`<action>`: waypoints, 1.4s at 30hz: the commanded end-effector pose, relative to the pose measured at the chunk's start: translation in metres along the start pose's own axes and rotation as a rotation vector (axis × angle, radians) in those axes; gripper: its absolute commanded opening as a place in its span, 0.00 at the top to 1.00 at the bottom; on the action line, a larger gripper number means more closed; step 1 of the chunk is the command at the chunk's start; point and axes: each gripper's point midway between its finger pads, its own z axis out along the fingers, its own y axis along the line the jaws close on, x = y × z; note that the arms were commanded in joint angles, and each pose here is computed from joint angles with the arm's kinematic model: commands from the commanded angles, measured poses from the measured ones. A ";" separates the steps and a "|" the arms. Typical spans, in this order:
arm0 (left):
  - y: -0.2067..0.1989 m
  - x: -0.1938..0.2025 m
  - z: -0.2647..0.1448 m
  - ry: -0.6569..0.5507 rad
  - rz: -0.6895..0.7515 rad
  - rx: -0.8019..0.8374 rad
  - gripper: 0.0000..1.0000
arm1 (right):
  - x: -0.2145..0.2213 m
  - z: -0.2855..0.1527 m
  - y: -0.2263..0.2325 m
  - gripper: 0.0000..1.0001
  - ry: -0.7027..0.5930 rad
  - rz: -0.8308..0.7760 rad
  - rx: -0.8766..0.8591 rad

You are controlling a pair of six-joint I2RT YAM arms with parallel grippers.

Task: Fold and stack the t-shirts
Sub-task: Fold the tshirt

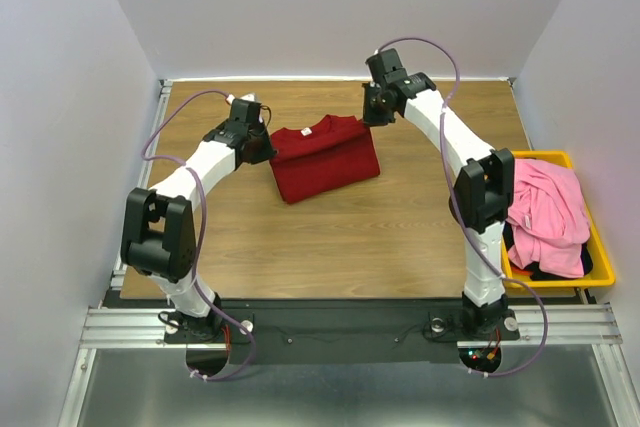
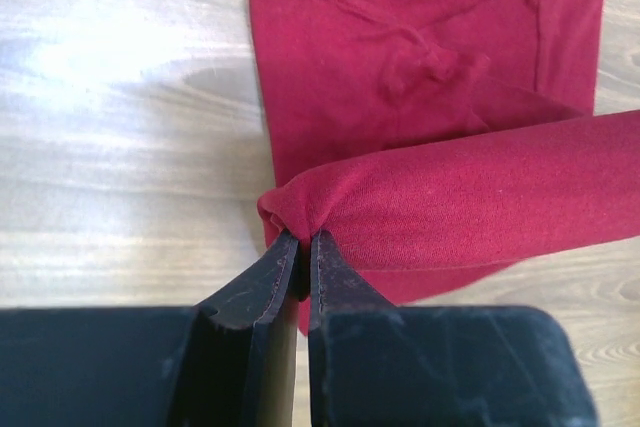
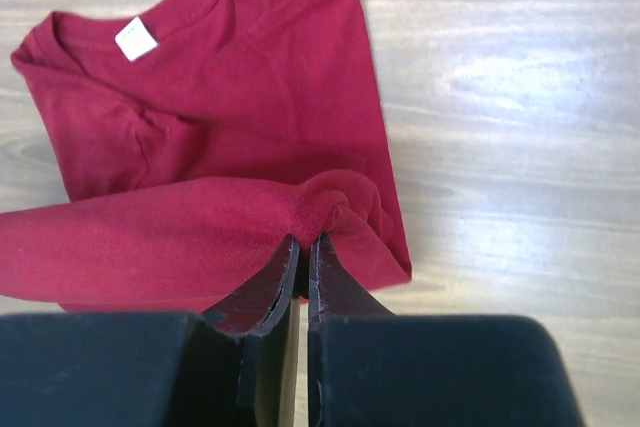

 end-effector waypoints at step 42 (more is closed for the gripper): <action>-0.006 -0.055 0.014 -0.104 -0.012 0.059 1.00 | -0.054 0.040 -0.014 0.99 -0.154 0.048 -0.014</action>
